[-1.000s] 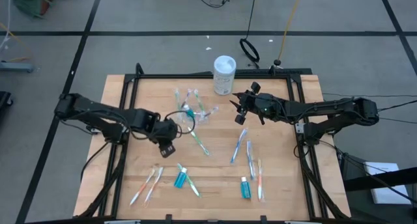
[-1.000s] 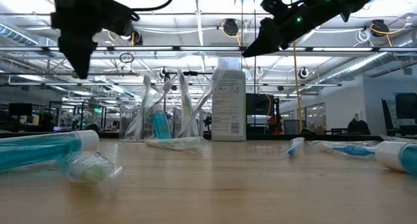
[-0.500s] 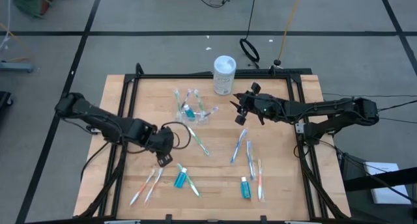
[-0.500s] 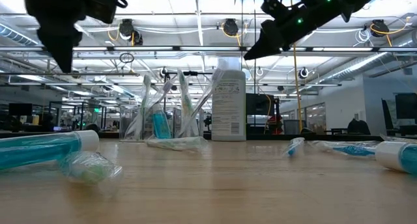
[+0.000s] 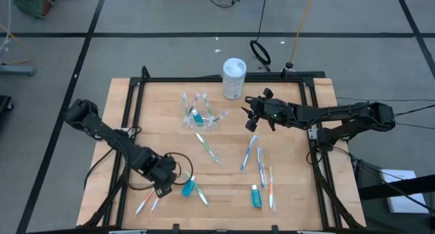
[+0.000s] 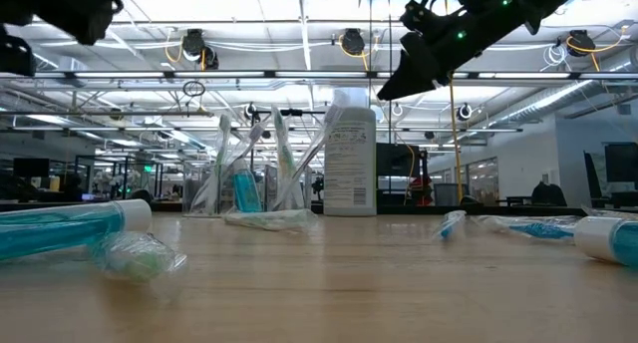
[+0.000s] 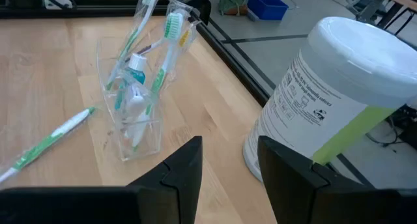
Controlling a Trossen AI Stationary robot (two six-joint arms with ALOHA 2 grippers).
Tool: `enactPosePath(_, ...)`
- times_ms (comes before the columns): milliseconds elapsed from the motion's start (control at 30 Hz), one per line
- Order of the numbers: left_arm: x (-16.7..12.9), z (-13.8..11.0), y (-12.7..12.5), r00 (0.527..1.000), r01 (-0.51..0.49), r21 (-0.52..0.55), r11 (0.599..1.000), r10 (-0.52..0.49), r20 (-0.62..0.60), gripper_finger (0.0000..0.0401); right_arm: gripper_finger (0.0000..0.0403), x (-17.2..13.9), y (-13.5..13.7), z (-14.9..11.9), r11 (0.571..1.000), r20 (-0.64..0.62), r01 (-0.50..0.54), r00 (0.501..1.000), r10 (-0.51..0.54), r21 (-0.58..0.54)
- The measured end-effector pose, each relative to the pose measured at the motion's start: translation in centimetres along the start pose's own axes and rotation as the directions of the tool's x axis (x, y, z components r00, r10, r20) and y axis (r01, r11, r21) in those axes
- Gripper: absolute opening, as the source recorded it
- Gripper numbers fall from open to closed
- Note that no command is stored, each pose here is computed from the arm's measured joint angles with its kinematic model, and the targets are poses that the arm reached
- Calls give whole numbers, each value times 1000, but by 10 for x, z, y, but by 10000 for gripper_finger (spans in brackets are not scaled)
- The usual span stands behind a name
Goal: Pick & Place toothbrushing station
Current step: Put the orange toothbrush into the transparent organizer
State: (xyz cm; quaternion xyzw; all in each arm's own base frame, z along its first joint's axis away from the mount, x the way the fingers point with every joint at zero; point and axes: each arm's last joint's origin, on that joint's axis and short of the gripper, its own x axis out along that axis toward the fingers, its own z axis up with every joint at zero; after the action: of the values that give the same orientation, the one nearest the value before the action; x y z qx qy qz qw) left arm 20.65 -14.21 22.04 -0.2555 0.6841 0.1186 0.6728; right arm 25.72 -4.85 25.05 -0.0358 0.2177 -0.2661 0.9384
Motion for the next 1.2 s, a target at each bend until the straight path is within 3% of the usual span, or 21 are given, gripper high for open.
enactPosePath(267, 20, -7, -3, 996, -59, -4, 998, 58, -60, 177, 139, -1, 0, 12, 998, 117, 11, 993, -5, -54)
enactPosePath(433, 38, -25, 3, 989, -93, -94, 991, 81, -123, 177, 139, -3, -1, 23, 997, 225, 32, 974, -15, -74)
enactPosePath(700, 71, -40, 7, 999, 2, -161, 987, -8, -36, 177, 139, -4, -3, 30, 987, 293, 69, 956, -25, -143)
enactPosePath(833, 82, -44, 20, 999, -38, -206, 978, 32, -36, 177, 139, -4, -3, 30, 987, 292, 69, 956, -25, -144)
enactPosePath(1000, 87, -47, 32, 993, -112, -169, 979, 104, -54, 177, 139, -4, -3, 30, 987, 291, 69, 956, -25, -144)
enactPosePath(1200, 87, -47, 38, 984, -175, 13, 984, 176, -18, 132, 139, -4, -2, 27, 994, 267, 50, 963, -21, -101)
